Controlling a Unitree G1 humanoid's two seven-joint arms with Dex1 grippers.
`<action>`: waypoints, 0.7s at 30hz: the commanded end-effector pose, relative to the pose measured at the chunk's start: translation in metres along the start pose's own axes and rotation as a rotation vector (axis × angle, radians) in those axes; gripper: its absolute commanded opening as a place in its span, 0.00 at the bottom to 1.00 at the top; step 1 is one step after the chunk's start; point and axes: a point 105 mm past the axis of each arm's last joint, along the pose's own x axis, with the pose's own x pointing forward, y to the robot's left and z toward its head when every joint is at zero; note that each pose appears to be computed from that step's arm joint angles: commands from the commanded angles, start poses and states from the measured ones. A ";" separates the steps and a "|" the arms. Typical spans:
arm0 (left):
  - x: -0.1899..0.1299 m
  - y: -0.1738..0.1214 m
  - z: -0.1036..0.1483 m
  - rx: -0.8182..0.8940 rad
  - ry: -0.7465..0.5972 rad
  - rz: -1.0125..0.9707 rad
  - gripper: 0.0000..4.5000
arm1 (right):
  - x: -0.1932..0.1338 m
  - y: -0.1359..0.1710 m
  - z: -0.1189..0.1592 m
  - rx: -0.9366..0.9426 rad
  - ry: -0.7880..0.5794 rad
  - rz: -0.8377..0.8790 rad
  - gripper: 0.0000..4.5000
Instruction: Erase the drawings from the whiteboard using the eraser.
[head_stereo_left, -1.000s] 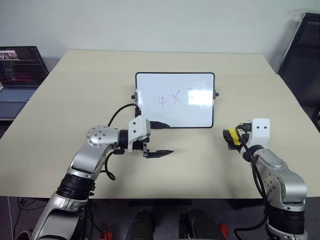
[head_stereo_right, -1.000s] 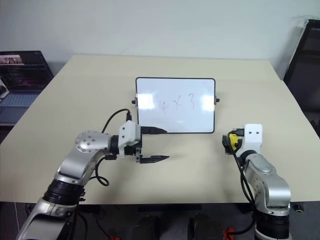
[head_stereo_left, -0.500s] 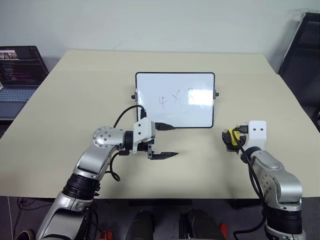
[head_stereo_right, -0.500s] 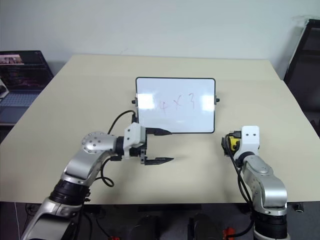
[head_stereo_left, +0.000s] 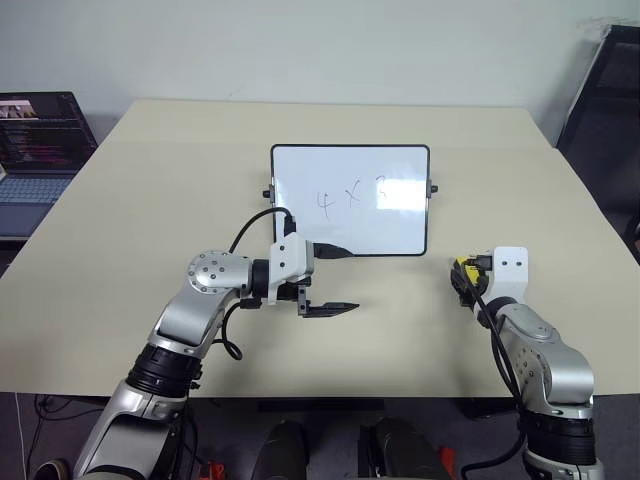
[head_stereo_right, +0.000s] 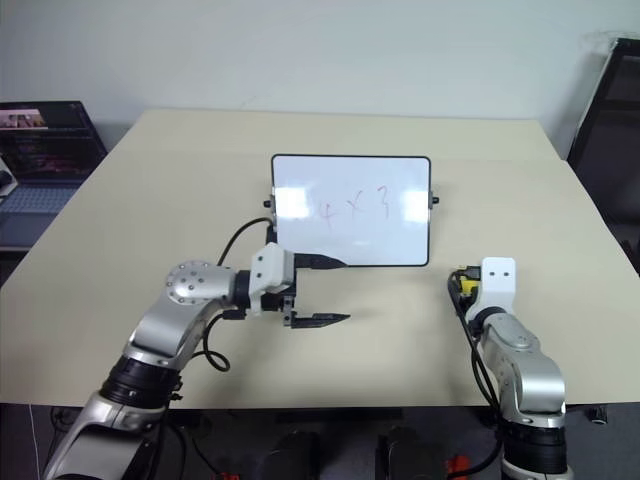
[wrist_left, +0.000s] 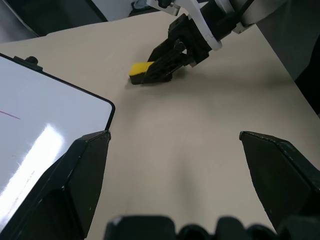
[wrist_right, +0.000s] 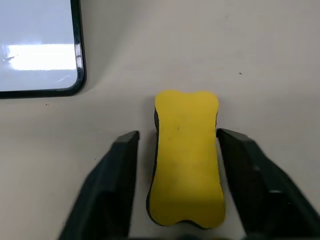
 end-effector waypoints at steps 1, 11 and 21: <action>0.002 0.002 0.013 0.047 -0.021 0.004 1.00 | 0.000 -0.002 0.012 -0.002 -0.049 -0.012 0.28; 0.000 0.013 0.004 -0.009 0.019 0.135 1.00 | -0.003 -0.001 0.015 -0.026 -0.059 0.002 0.23; -0.004 0.048 0.006 -0.128 0.077 0.498 1.00 | -0.042 0.051 0.060 -0.259 -0.261 0.275 0.23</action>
